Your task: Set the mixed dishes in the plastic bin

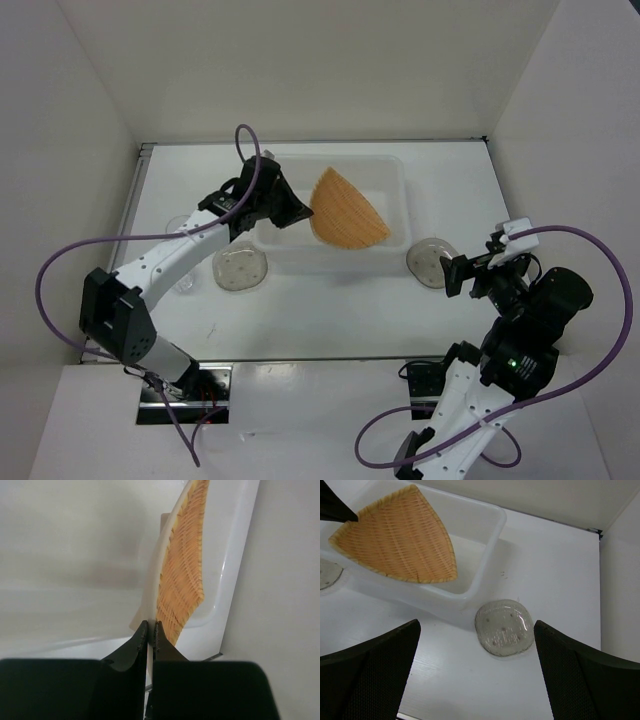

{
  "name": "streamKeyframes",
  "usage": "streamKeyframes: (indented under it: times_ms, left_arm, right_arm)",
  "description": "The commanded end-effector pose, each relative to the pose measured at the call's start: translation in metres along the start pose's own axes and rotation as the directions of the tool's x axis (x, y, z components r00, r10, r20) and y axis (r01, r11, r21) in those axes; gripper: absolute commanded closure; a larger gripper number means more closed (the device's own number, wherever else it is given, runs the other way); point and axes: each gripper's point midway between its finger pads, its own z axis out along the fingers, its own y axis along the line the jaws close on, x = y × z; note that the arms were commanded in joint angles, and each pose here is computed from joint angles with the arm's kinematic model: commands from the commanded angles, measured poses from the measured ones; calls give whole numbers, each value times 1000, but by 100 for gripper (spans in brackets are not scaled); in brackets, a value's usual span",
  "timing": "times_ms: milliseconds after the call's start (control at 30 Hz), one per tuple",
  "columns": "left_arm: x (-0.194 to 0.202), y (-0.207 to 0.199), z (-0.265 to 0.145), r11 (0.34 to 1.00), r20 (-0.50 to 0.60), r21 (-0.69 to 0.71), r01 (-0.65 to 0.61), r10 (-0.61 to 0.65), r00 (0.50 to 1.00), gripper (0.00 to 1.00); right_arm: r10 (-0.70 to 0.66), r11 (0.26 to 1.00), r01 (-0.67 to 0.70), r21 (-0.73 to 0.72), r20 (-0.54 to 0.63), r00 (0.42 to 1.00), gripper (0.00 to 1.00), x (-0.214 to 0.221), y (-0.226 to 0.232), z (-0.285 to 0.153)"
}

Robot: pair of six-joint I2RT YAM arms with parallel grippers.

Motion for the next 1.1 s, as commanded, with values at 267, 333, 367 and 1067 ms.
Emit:
streamKeyframes:
  times_ms: [267, 333, 367, 1067]
  left_arm:
    - [-30, -45, 51, 986, -15, 167, -25, 28, 999, 100]
    - [-32, -38, 60, 987, -22, 158, -27, 31, 999, 100]
    - [-34, -31, 68, 989, -20, 146, -31, 35, 999, 100]
    - [-9, 7, 129, 981, -196, 173, -84, 118, 973, 55]
  right_arm:
    - [-10, 1000, 10, 21, 15, 1000, 2, -8, -5, 0]
    - [-10, 1000, 10, 21, 15, 1000, 2, -8, -5, 0]
    - [-10, 1000, 10, 21, 15, 1000, 2, -8, -5, 0]
    - [2, 999, -2, 39, 13, 1000, 2, -8, -8, 0]
